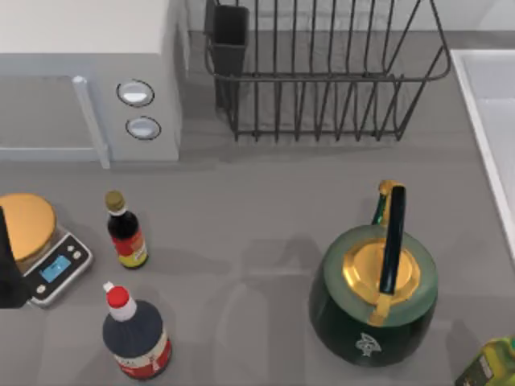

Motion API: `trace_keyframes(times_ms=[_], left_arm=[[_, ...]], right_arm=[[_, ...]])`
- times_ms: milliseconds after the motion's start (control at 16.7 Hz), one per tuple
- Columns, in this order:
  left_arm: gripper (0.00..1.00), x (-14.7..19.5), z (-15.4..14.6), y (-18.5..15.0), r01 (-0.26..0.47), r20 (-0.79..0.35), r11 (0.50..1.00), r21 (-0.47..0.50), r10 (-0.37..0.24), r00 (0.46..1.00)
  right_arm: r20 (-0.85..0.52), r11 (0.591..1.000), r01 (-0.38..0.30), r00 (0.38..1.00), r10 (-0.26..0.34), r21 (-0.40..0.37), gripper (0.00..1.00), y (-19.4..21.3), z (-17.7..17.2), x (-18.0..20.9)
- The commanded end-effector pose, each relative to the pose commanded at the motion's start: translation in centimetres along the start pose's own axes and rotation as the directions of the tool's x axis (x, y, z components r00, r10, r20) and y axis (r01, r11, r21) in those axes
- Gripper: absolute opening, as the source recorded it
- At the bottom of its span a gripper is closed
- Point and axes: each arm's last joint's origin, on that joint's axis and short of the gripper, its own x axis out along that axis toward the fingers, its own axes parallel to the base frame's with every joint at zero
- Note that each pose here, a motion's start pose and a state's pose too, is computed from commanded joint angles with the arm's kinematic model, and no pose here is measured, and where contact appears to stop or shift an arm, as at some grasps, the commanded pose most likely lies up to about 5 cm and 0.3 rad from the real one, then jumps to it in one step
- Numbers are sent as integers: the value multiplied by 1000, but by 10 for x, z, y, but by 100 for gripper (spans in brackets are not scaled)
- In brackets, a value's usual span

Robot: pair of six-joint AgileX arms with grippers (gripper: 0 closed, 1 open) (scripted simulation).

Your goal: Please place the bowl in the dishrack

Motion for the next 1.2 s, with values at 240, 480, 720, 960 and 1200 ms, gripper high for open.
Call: trace_keyframes(times_ms=[240, 480, 720, 960, 1200], left_arm=[[100, 0, 0, 0, 0, 0, 1000, 0, 0, 1000], [100, 0, 0, 0, 0, 0, 1000, 0, 0, 1000], [100, 0, 0, 0, 0, 0, 1000, 0, 0, 1000], [100, 0, 0, 0, 0, 0, 1000, 0, 0, 1000], [100, 0, 0, 0, 0, 0, 1000, 0, 0, 1000]], right_arm=[[-177, 996, -83, 981, 85, 17, 100, -31, 19, 19], [-215, 994, -107, 971, 110, 24, 100, -39, 22, 23], [-214, 994, -106, 971, 108, 21, 100, -38, 22, 24], [-216, 994, -108, 970, 111, 25, 100, -37, 19, 53], [-208, 994, -103, 972, 106, 23, 100, -32, 9, 99]])
